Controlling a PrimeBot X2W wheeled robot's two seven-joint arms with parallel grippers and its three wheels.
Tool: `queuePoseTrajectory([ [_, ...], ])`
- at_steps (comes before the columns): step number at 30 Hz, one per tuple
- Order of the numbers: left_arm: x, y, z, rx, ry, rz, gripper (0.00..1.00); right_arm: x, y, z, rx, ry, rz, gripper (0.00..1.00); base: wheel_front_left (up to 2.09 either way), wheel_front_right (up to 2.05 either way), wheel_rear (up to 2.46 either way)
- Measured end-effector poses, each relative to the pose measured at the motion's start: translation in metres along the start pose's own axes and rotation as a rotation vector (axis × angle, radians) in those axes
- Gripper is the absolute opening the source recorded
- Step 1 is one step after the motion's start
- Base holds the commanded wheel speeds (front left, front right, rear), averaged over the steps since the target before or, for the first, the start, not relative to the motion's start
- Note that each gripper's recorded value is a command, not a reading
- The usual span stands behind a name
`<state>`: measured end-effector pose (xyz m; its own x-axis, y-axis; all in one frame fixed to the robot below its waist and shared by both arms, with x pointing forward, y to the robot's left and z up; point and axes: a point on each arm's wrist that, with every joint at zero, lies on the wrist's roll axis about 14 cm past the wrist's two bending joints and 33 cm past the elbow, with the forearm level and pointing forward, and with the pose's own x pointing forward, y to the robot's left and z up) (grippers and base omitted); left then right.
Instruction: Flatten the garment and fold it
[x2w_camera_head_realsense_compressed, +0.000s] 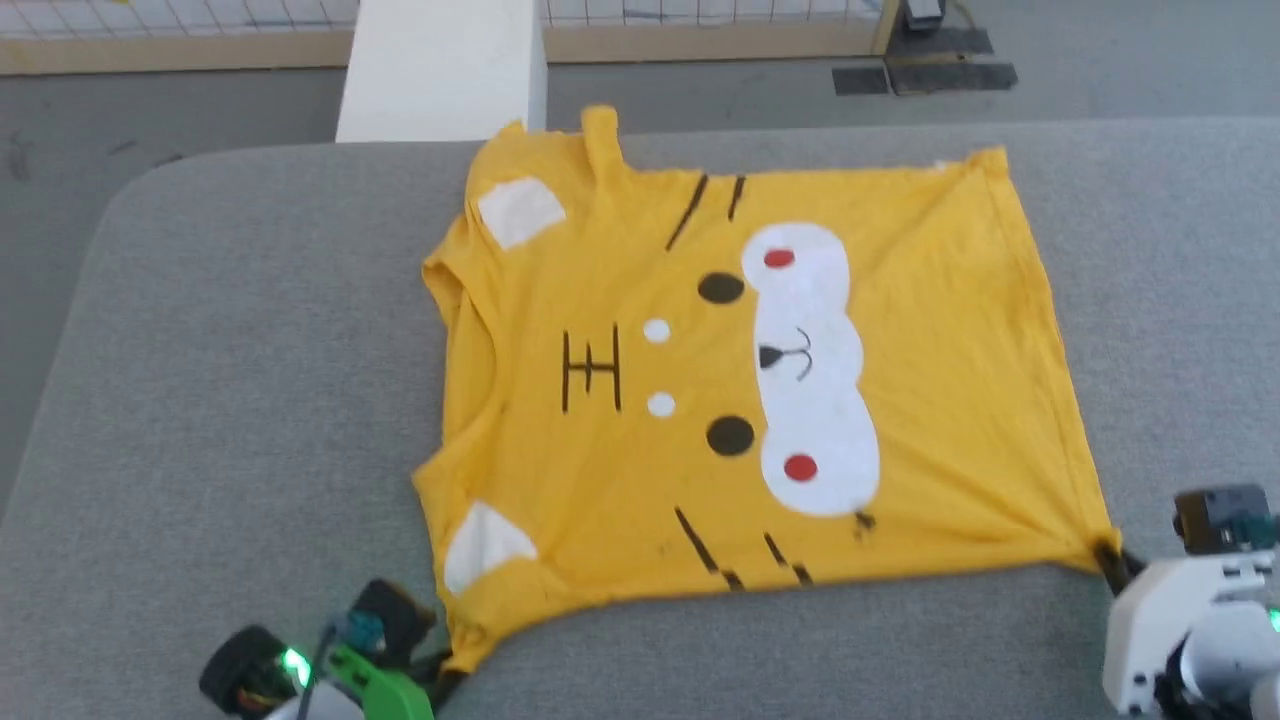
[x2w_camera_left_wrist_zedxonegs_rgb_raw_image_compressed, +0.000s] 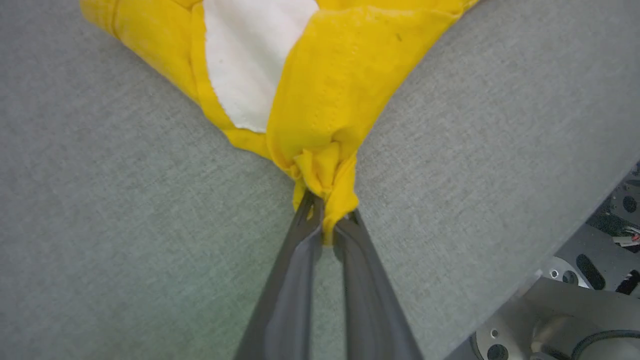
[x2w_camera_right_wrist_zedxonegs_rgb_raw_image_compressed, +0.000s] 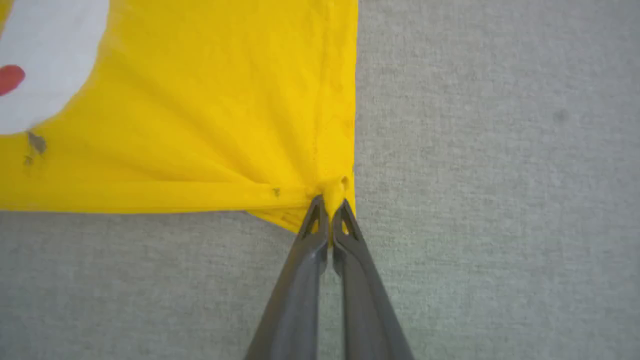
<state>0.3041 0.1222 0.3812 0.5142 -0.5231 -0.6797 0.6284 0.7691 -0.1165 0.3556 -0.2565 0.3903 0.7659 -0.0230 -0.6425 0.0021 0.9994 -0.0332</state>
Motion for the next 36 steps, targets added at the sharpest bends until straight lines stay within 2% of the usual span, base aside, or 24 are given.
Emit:
queuePoseTrajectory([
  [4,-0.011,-0.015,-0.015,-0.032,0.012,0.011,0.00,-0.014,-0.001,-0.028,0.043,0.077,-0.014,0.00,0.00,0.00,0.00],
  [9,-0.018,-0.017,-0.007,-0.041,-0.083,0.073,0.00,-0.027,0.002,-0.033,0.088,0.042,-0.020,0.00,0.00,0.00,0.00],
  [16,-0.022,0.002,0.050,0.017,-0.393,0.235,0.00,-0.033,0.008,0.000,0.148,-0.193,-0.026,0.00,0.00,0.00,0.00],
  [23,-0.018,0.023,0.093,0.063,-0.550,0.309,0.00,-0.027,0.016,0.023,0.133,-0.287,-0.006,0.00,0.00,0.00,0.00],
  [29,-0.009,0.051,0.127,0.066,-0.623,0.354,0.00,-0.011,0.019,0.054,0.101,-0.323,0.015,0.00,0.00,0.00,0.00],
  [36,0.018,0.081,0.136,0.004,-0.585,0.346,0.00,0.019,0.013,0.076,0.074,-0.279,0.012,0.00,0.00,0.00,0.00],
])
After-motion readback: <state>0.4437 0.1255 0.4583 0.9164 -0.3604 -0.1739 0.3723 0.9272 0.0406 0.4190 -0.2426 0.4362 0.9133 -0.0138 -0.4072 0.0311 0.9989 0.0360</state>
